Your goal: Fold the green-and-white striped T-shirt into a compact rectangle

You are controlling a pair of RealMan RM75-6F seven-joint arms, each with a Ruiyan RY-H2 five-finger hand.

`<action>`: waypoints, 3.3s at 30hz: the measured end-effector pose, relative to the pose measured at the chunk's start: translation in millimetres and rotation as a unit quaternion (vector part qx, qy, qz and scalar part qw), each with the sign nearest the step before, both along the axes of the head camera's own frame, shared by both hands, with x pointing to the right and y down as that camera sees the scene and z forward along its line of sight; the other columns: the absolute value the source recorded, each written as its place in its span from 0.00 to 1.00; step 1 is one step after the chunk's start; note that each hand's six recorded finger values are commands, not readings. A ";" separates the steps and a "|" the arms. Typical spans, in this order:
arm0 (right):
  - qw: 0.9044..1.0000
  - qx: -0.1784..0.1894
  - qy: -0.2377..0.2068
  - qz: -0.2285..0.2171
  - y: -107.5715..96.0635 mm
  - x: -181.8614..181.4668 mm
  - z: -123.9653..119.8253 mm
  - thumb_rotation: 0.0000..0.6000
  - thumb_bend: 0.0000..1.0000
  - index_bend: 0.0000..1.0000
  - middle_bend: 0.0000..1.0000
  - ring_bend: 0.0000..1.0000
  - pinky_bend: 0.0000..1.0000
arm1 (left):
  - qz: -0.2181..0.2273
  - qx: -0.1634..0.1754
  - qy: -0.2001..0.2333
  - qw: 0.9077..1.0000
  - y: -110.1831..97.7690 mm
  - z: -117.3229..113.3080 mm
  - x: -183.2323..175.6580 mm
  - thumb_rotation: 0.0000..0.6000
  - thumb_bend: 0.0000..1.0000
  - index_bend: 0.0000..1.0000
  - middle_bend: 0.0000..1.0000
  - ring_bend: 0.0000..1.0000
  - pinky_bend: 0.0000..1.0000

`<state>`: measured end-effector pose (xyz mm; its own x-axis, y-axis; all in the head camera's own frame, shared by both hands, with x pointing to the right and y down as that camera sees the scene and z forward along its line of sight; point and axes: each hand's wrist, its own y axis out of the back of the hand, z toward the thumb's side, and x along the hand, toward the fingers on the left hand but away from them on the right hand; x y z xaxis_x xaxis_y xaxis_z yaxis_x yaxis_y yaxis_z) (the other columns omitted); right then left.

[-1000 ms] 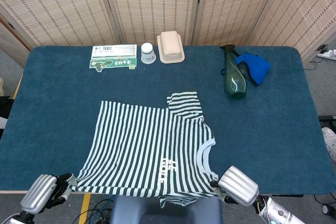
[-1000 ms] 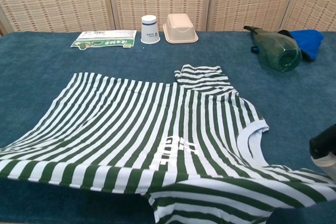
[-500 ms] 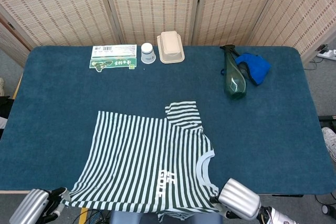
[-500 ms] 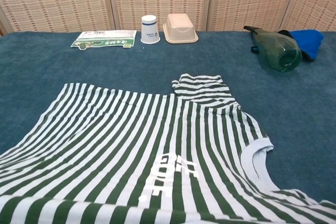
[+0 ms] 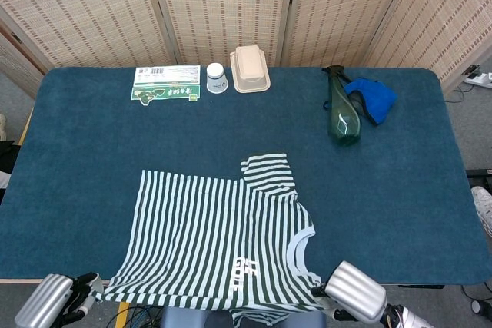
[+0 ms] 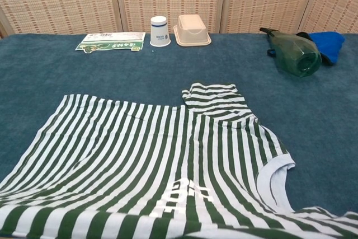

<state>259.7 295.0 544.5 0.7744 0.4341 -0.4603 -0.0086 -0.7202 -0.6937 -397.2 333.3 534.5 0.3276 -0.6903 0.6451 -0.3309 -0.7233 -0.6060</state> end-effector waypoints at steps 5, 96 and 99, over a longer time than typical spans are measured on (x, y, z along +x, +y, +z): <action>1.000 -0.002 0.008 0.030 -9.7 -0.2 9.8 1.00 0.57 0.72 0.96 0.97 1.00 | 0.021 -0.006 -0.020 1.000 -23.7 22.6 1.9 1.00 0.56 0.57 0.94 0.88 0.95; 0.978 0.082 0.143 0.131 -126.7 -33.6 142.8 1.00 0.58 0.72 0.96 0.97 1.00 | 0.155 0.017 -0.248 0.956 -226.5 219.4 64.1 1.00 0.52 0.20 0.88 0.85 0.94; 0.976 0.084 0.148 0.134 -128.2 -32.3 145.1 1.00 0.58 0.70 0.95 0.97 1.00 | 0.151 0.017 -0.255 0.955 -227.0 219.8 61.8 1.00 0.42 0.03 0.87 0.84 0.94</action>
<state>227.4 166.8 689.6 0.4670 0.6914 -0.5513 -0.0528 -0.6006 -0.7978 -335.4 106.3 754.3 0.1643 -0.6379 0.7524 0.2351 -0.7154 -0.6580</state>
